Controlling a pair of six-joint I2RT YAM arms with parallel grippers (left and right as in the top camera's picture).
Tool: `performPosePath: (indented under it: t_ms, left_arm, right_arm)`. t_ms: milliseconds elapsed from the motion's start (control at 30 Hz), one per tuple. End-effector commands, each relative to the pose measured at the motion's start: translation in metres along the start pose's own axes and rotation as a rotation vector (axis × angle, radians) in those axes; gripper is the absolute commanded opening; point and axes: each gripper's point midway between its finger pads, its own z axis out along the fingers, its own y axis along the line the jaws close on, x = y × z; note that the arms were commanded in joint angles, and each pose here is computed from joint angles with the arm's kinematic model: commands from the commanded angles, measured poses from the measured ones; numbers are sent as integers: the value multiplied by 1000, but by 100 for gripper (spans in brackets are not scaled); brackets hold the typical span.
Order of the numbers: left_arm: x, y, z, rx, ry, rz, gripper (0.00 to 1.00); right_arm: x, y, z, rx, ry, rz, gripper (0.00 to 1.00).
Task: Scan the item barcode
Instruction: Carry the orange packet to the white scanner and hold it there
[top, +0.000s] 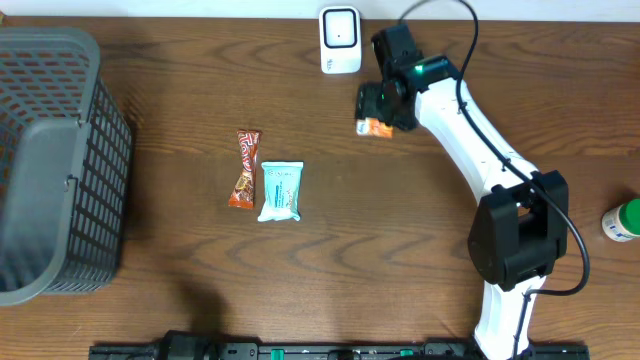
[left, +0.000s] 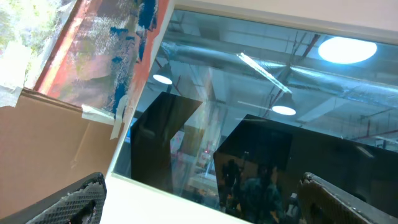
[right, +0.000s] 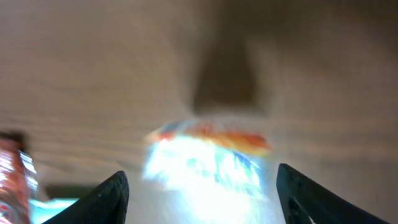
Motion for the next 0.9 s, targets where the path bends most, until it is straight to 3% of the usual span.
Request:
performPosePath:
  t_ms: [0,133,233,367,867]
  left_arm:
    - [-2,1,-1,-9,-7,-9,98]
    - [-2,1,-1,-9,-7,-9,98]
    - [-2,1,-1,-9,-6,-9,98]
    - [-1,1,-1,-9,-3,-8,98]
    - [-1,1,-1,-9,-3,-7,98]
  right_arm:
    - [-30,6,-10,-13,-111,-60,72]
    - [-49,14,-13,-40,-190,-57,74]
    - [-51,10,-14,-19,-201,-56,100]
    - [-55,-10,-10,98,-233,-46,99]
    - [-55,-23,54,176,-217,-142,97]
